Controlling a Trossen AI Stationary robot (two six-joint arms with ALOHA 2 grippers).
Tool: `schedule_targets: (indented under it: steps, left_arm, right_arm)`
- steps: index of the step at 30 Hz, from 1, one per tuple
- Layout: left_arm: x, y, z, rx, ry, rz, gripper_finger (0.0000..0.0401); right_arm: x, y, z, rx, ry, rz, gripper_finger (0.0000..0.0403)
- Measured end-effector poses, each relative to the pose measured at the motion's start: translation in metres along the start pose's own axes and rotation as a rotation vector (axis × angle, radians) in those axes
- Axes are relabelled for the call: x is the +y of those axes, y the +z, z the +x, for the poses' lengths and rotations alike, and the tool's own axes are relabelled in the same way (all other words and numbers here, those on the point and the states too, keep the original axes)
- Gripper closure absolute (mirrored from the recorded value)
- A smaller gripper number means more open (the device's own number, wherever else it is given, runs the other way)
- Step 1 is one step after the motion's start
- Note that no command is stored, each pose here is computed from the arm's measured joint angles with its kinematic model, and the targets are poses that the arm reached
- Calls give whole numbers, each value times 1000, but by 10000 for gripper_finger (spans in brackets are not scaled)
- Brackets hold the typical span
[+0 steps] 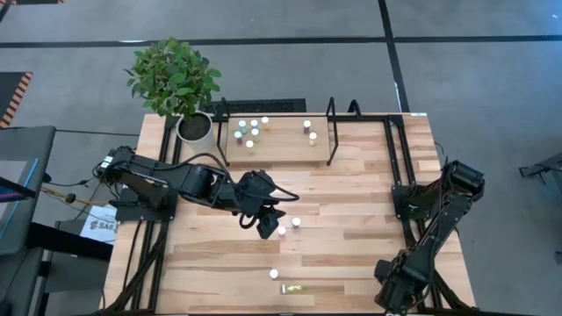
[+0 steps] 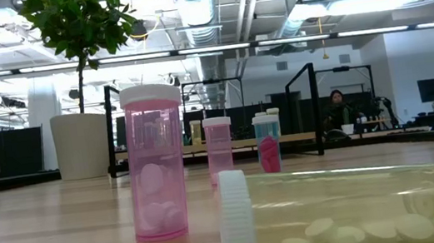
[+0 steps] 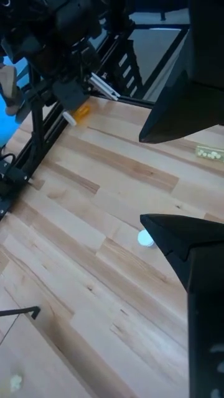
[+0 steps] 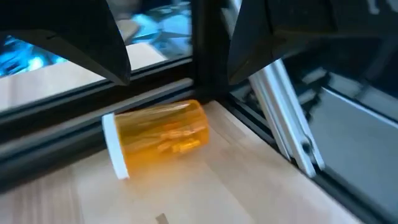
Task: Pick and place medicine bottles onto shelf by color
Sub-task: Put the orange pill bottle on the shelf
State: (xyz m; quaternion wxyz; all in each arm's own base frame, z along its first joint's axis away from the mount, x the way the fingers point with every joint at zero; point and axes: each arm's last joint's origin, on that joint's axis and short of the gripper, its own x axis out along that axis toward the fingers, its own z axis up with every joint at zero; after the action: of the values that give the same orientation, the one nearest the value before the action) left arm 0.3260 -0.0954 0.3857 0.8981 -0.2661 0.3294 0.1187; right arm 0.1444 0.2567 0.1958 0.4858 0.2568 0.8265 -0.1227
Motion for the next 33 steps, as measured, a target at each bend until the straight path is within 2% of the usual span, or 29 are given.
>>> schedule_targets:
  steps: [5,12,20,28,33]
  left_arm:
    - [-1,-1,0,1,-1,9,218]
    - [3,3,1,14,-9,98,218]
    - [14,13,5,48,-35,175,218]
    - [16,13,6,89,-83,251,218]
    - [18,10,5,128,-67,272,218]
  right_arm:
    - [4,-5,5,-2,20,203,110]
    - [5,-12,10,-37,36,530,110]
    - [1,-9,8,-88,24,726,110]
    - [-3,0,12,-95,28,775,110]
    - [-4,16,17,-103,52,700,111]
